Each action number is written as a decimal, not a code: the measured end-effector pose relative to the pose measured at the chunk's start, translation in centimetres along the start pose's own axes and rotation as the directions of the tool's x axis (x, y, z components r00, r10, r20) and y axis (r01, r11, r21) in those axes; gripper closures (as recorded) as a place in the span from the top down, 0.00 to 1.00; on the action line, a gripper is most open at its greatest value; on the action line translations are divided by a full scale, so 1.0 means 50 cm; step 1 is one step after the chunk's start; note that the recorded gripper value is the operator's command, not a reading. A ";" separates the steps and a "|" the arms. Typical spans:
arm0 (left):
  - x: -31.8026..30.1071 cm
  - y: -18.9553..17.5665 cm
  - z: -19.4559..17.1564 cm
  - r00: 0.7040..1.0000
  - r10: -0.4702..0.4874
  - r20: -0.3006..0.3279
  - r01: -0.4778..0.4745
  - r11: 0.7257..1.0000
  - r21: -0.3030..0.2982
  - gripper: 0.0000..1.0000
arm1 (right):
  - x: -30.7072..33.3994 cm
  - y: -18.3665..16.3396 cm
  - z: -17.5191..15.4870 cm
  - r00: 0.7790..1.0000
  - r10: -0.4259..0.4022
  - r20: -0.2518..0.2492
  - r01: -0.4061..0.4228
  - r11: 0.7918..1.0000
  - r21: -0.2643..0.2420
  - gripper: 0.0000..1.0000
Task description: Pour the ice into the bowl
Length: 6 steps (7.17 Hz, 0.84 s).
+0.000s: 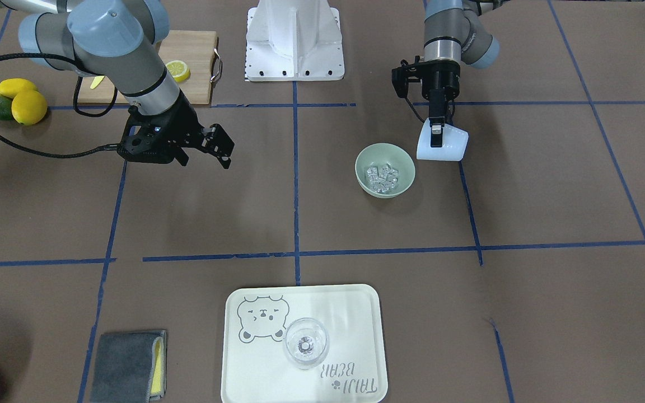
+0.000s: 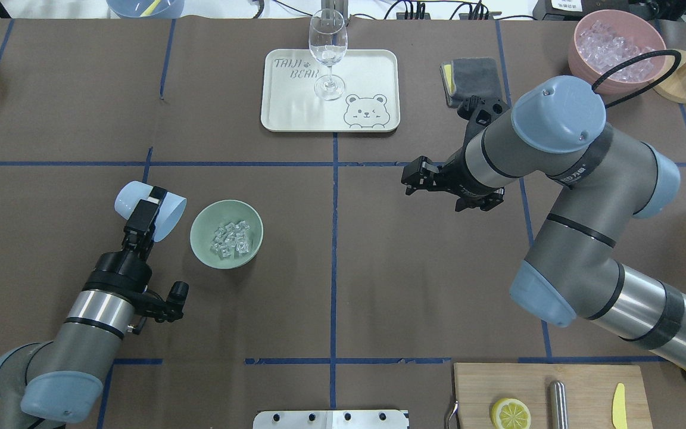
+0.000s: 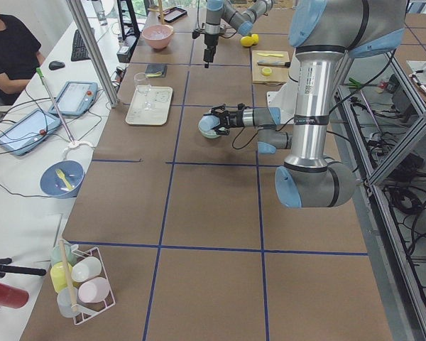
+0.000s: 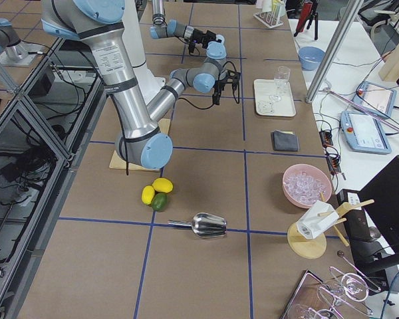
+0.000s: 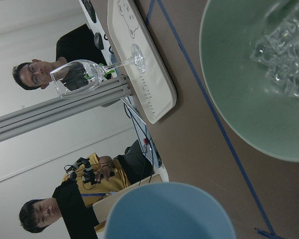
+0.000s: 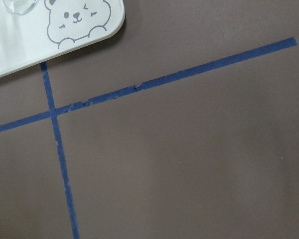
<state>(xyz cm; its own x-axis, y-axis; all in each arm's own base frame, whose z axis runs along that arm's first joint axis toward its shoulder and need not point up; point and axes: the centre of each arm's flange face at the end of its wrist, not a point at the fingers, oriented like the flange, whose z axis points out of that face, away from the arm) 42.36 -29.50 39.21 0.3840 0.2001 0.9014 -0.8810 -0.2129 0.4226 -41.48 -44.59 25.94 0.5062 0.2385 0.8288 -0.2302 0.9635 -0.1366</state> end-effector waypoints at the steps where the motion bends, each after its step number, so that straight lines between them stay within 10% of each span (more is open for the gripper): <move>1: 0.017 0.036 -0.008 0.997 -0.080 -0.013 0.080 0.997 0.002 0.00 | 0.000 0.002 0.001 1.000 0.001 0.000 -0.001 1.000 -0.001 1.00; 4: 0.088 0.149 -0.039 0.905 -0.418 -0.083 0.420 0.907 0.008 0.00 | -0.003 0.005 0.001 1.000 0.000 0.001 0.000 1.000 0.000 1.00; 6: 0.117 0.206 -0.058 0.741 -0.658 -0.133 0.663 0.749 -0.011 0.00 | -0.005 0.008 0.003 1.000 -0.002 0.001 0.002 1.000 -0.002 1.00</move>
<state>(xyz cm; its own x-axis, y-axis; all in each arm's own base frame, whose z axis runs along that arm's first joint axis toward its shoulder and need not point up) 34.76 -27.73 48.58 0.8276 0.4155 0.3774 -0.4079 -0.0166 0.9129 -41.84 -44.26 25.77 0.5059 0.2364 0.8296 -0.2275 0.9642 -0.1360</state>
